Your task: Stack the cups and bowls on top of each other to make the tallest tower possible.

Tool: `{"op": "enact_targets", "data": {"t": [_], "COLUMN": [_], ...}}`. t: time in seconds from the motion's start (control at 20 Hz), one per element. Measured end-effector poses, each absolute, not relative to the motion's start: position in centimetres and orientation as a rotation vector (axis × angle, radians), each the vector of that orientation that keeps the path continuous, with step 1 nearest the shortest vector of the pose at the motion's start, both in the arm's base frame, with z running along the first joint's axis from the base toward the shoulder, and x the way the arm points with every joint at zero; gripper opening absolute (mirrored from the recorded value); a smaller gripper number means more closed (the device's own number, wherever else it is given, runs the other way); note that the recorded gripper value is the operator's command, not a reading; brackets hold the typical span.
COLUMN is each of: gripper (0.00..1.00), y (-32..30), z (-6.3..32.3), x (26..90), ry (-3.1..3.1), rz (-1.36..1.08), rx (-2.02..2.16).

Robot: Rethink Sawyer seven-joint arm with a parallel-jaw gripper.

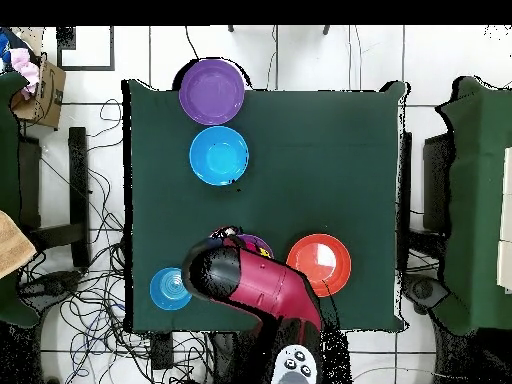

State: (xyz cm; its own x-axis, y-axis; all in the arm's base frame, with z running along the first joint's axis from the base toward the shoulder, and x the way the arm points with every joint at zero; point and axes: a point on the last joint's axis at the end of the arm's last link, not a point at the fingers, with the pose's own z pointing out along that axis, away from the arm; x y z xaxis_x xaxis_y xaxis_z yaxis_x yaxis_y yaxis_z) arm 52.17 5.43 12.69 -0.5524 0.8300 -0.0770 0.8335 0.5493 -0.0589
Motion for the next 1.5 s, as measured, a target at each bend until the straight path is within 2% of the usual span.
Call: {"op": "enact_targets", "data": {"t": [1.0,1.05,1.5], "gripper": [0.0,1.0,1.0], "y": [3.8,3.6,3.6], "z": [10.9,10.9,10.9], "x": [52.5,52.5,52.5], "ry": [2.732,2.729,2.729], "rz": [-0.157,-0.157,-0.157], "rx": [1.511,1.516,1.517]}}
